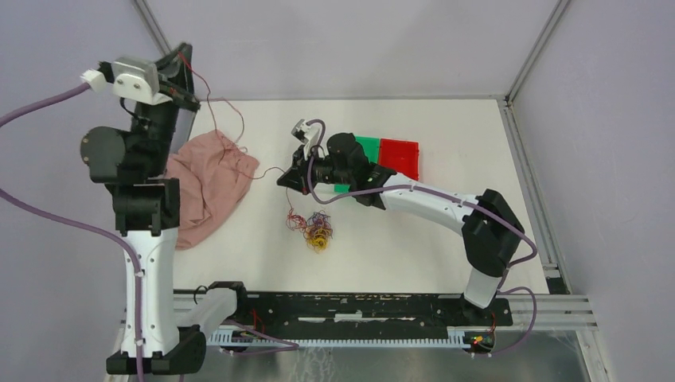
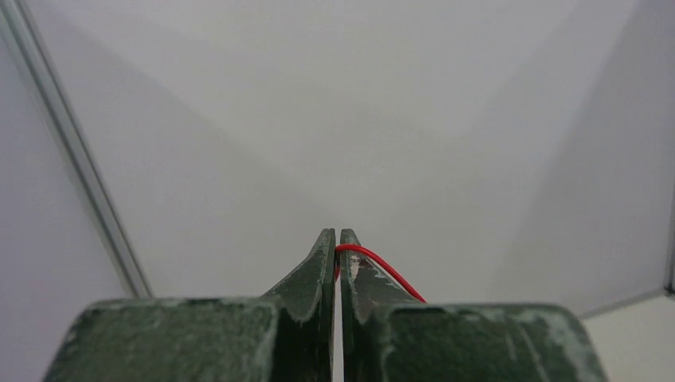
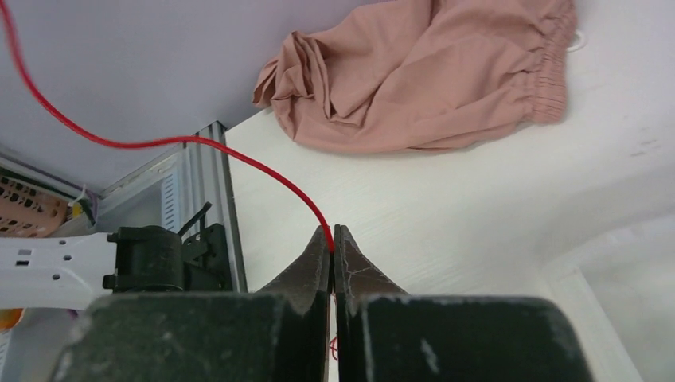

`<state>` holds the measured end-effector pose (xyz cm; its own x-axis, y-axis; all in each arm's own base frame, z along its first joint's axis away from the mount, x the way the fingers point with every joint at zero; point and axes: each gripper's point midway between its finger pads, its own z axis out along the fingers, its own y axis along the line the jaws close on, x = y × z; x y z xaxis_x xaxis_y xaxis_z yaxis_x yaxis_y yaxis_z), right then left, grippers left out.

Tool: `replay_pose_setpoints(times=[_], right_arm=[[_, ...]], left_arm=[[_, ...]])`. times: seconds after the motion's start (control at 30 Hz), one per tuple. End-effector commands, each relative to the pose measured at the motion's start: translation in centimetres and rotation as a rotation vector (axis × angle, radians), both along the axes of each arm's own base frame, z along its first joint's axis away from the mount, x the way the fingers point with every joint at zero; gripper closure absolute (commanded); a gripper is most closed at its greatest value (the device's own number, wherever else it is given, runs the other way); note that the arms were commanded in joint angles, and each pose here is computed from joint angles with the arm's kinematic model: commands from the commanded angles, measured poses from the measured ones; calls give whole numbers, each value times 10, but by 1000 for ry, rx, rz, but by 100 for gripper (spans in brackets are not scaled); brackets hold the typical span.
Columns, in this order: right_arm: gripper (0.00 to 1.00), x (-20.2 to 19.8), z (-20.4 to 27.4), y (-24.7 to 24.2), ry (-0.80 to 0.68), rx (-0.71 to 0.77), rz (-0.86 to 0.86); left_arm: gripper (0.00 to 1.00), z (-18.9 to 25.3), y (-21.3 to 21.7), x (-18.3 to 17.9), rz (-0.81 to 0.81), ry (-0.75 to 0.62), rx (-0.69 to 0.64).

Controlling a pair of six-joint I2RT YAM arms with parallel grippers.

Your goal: Untangle the cables

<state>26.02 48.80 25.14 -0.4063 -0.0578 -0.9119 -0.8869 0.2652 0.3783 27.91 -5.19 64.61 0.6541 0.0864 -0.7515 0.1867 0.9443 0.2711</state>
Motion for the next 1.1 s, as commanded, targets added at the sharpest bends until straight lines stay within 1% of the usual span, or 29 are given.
replay_pose_setpoints(times=[0.0,0.07,0.1,0.17,0.27,0.33,0.4,0.47,0.57,0.63,0.73,0.8,0.87,1.0,1.07], right_arm=[[99,11,36,-21,-72,36,-77],[99,10,29,-23,-65,10,-75],[99,10,24,-25,-58,-8,-75],[99,9,19,-27,-51,-25,-75],[99,8,13,-30,-46,-40,-81],[100,7,13,-30,-41,-42,-74],[99,5,12,-28,-36,-43,-57],[99,5,11,-27,-29,-52,-53],[99,6,6,-28,-20,-76,-53],[99,6,5,-28,-20,-84,-50],[100,4,7,-27,-21,-83,-38],[99,3,9,-26,-22,-83,-34],[99,2,8,-26,-21,-86,-29],[100,-5,11,-25,-24,-79,-8],[99,-8,13,-25,-28,-76,2]], left_arm=[[90,-180,33,51,161,543,-179],[84,-251,21,49,105,695,-173],[81,-280,15,46,72,752,-175],[75,-319,9,40,43,829,-191],[65,-354,-2,31,-18,886,-127],[63,-372,-28,14,-175,922,-11],[58,-393,-57,-16,-390,952,169],[53,-411,-75,-45,-557,990,266],[41,-421,-82,-66,-656,1026,322],[33,-416,-84,-72,-682,992,363],[28,-398,-92,-80,-742,899,408],[27,-386,-97,-85,-788,844,429],[26,-376,-99,-84,-810,823,435],[26,-376,-98,-72,-802,844,433],[29,-381,-95,-61,-764,871,405]])
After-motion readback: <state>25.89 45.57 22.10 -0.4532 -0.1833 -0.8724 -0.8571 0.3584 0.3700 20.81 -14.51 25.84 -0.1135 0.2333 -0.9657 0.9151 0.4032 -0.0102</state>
